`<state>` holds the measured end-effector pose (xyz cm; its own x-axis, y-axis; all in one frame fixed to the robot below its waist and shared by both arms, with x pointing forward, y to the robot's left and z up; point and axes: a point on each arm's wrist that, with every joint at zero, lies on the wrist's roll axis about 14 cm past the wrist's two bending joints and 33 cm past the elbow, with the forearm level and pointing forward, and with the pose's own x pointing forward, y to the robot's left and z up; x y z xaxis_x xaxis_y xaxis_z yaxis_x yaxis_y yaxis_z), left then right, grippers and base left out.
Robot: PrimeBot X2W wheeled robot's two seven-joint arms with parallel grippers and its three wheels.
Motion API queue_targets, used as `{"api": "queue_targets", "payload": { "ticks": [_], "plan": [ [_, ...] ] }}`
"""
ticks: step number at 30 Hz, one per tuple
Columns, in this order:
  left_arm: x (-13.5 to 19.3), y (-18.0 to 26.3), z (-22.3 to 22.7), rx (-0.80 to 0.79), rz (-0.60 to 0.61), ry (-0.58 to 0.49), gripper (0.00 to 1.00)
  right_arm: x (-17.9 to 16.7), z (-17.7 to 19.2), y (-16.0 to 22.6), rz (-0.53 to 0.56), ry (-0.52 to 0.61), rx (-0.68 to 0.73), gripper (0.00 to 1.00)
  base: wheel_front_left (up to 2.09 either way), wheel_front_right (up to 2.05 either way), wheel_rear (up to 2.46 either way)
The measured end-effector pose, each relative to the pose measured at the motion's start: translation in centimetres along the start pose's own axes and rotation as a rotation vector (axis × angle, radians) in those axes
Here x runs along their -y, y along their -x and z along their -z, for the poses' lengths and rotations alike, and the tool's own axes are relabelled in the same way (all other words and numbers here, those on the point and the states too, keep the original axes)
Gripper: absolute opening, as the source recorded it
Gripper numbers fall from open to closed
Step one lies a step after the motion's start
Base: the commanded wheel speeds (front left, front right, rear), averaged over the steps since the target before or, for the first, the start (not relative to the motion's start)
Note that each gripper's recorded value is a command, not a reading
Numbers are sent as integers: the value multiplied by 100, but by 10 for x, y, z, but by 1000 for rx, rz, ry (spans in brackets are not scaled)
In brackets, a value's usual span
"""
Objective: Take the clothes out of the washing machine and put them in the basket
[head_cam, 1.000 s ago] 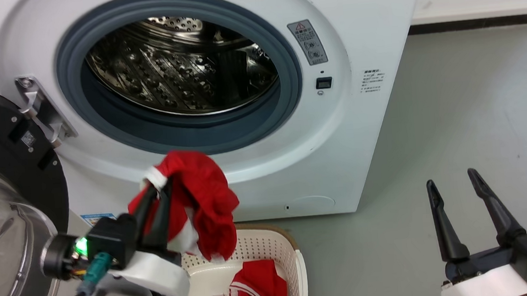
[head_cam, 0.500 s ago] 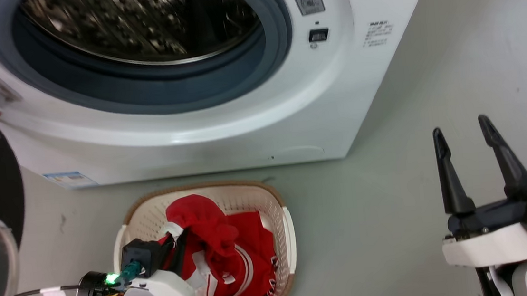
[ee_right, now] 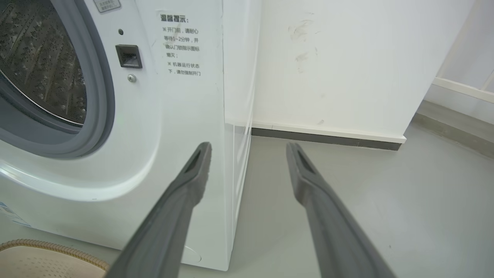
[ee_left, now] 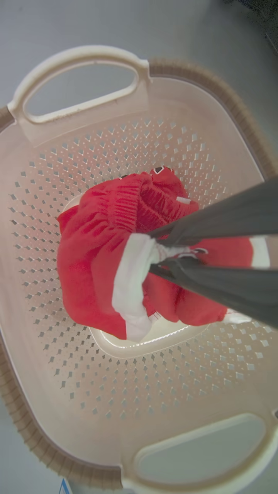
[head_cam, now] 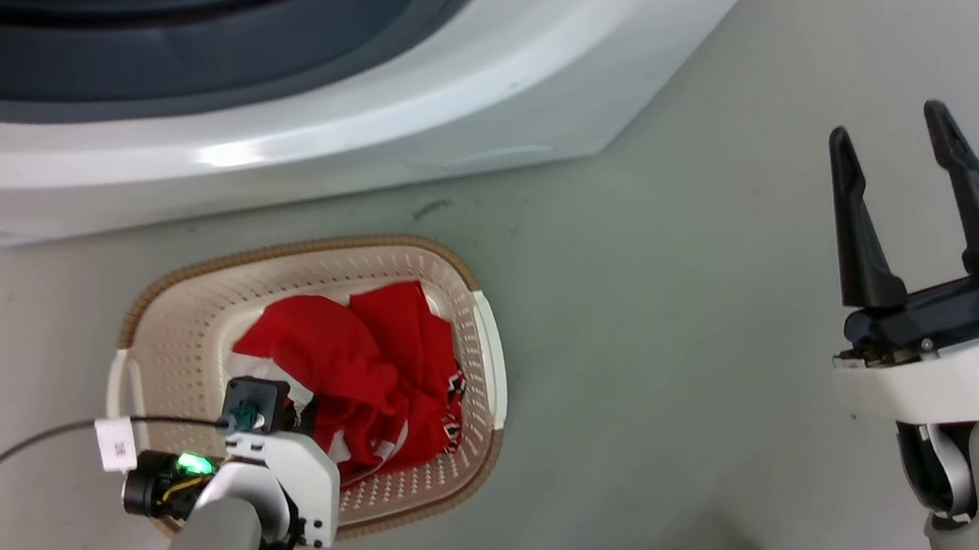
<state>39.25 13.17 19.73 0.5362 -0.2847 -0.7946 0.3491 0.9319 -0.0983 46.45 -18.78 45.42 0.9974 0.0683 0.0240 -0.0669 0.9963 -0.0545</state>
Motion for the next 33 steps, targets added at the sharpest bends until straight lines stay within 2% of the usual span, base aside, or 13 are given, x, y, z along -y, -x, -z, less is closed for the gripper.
{"api": "queue_targets", "payload": {
  "ticks": [6, 16, 17, 18, 28, 33],
  "plan": [
    [-7, -28, 33, -149, 6, -28, 0, 5, 27, -11, 8, 3, -47, 100, 0, 0, 0],
    [0, -52, 62, -279, 33, -51, 0, 13, 54, -16, 28, 6, -99, 100, 0, 0, 0],
    [2, -52, 61, -280, 35, -49, 31, 14, 54, -16, 29, 6, -99, 100, 0, 0, 0],
    [3, -51, 59, -275, 38, -53, 100, 13, 53, -16, 28, 5, -96, 100, 0, 0, 0],
    [13, -20, 12, -75, 11, 20, 100, 4, 16, -5, 9, -3, -34, 100, 0, 0, 0],
    [6, 5, -8, 16, -36, 52, 100, -3, -5, 6, -6, -6, 1, 100, 0, 0, 0]
  ]
}}
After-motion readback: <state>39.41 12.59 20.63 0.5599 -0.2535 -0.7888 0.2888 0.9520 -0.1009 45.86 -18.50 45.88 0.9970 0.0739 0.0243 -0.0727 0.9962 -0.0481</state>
